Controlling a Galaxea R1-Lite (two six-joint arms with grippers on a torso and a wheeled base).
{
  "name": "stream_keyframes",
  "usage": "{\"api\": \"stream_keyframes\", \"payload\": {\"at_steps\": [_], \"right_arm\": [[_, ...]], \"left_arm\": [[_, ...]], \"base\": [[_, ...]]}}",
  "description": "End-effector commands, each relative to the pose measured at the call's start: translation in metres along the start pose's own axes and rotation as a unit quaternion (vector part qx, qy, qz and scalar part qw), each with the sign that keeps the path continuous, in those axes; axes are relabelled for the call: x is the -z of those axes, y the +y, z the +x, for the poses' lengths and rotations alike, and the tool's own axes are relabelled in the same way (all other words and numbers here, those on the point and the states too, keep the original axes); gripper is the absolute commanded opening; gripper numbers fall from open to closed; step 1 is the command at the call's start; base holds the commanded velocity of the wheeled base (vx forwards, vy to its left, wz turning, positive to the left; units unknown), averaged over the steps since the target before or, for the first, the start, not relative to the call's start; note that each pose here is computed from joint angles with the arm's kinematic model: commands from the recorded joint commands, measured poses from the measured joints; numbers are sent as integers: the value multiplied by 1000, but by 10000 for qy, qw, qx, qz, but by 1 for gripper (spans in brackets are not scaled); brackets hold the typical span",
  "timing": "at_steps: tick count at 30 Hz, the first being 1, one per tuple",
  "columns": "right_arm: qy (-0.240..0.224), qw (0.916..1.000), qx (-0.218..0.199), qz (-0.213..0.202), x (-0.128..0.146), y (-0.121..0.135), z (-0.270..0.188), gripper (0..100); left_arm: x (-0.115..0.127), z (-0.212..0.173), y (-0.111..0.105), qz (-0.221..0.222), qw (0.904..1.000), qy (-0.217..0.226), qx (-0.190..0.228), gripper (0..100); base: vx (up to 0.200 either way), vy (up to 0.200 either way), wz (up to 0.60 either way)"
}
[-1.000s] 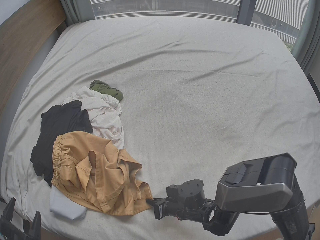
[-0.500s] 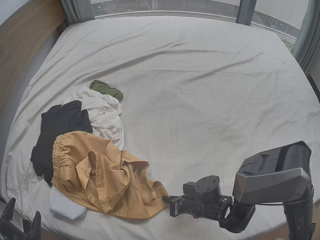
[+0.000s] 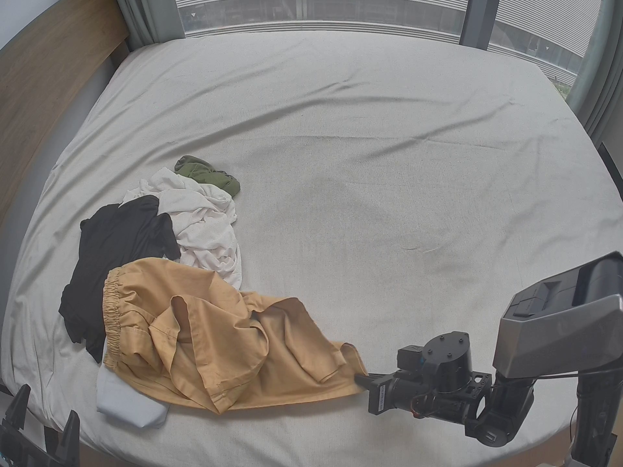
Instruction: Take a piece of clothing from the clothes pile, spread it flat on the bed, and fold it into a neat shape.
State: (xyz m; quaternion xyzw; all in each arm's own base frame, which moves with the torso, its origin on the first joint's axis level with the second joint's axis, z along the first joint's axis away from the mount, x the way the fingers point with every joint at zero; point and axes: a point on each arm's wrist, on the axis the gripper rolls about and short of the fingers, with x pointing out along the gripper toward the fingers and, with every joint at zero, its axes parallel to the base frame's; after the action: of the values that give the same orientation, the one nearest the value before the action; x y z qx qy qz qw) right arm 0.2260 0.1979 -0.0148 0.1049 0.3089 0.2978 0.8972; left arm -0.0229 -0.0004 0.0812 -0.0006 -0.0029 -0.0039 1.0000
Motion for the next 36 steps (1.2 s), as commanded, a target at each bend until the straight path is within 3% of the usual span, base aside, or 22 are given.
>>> {"api": "stream_keyframes", "payload": {"at_steps": [1,36], "right_arm": [[-55,9999,110,50,-2,-7,-11,0],[-136,9951,855,486,0,-43,-88,0]], "left_arm": [[5,0,0,-1,10000,13,-1,100],[5,0,0,-2,10000,21,-1,100]], "base": [[0,0,0],[0,0,0]]}}
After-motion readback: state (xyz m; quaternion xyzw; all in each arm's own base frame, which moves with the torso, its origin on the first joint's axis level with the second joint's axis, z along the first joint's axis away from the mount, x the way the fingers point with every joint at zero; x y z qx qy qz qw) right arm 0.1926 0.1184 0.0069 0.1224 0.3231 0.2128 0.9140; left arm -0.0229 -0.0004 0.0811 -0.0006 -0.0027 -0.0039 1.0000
